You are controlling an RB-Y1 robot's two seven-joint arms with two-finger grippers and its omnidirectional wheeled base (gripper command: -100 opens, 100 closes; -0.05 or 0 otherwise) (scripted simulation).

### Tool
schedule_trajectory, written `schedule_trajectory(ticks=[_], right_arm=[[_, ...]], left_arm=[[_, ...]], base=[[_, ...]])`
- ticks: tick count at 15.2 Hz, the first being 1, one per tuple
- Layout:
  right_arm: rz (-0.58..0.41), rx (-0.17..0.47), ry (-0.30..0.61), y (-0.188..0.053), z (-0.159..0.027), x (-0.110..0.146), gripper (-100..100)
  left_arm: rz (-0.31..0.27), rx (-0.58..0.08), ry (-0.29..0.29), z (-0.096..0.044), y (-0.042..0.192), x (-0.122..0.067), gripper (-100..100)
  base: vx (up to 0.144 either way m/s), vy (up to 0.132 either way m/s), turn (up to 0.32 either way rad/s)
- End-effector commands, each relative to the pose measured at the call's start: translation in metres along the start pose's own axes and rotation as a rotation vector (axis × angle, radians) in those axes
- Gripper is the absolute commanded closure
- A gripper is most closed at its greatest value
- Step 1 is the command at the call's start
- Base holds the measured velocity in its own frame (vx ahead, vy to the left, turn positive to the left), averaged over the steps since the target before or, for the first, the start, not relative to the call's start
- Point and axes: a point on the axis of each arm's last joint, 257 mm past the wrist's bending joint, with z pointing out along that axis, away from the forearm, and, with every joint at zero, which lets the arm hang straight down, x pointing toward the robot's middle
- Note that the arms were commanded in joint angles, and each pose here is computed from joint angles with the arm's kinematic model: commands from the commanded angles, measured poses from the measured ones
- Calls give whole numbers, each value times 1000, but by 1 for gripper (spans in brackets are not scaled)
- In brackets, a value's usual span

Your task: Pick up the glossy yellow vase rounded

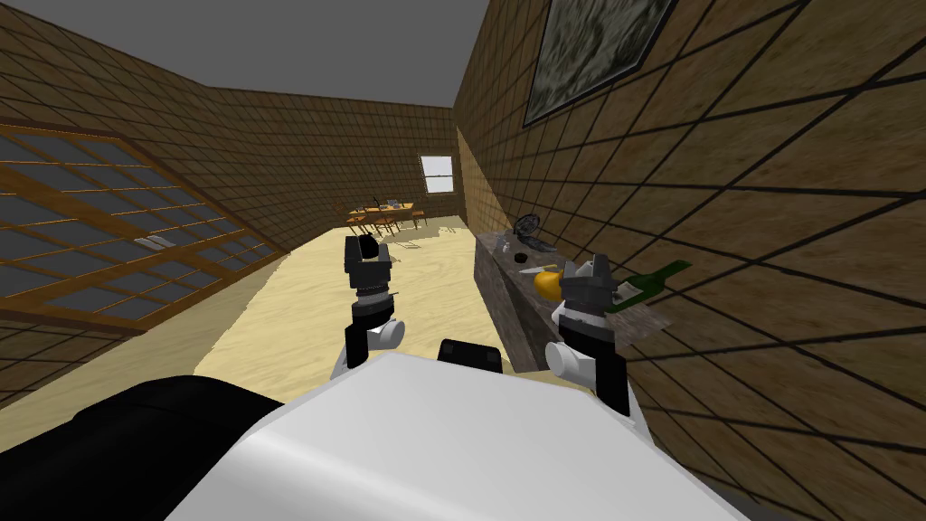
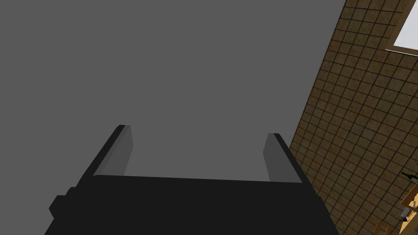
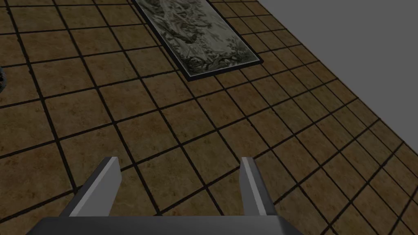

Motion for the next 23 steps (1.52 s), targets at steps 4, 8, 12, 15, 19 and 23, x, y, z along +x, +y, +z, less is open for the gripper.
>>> schedule_trajectory(ticks=[4,8,12,15,19,23], right_arm=[[-64,20,81,-9,-4,8,-100],[-124,40,152,-19,-9,14,-100],[-199,64,240,-32,-18,19,-100],[-241,77,290,-40,-23,22,-100],[-330,104,395,-56,-35,24,-100],[-383,117,463,-65,-43,25,-100]], left_arm=[[0,0,0,0,0,0,0],[0,0,0,0,0,0,0],[0,0,0,0,0,0,0],[0,0,0,0,0,0,0],[0,0,0,0,0,0,0],[0,0,0,0,0,0,0]], base=[[10,6,14],[18,10,17],[22,14,22],[21,12,22],[25,13,26],[22,11,20]])
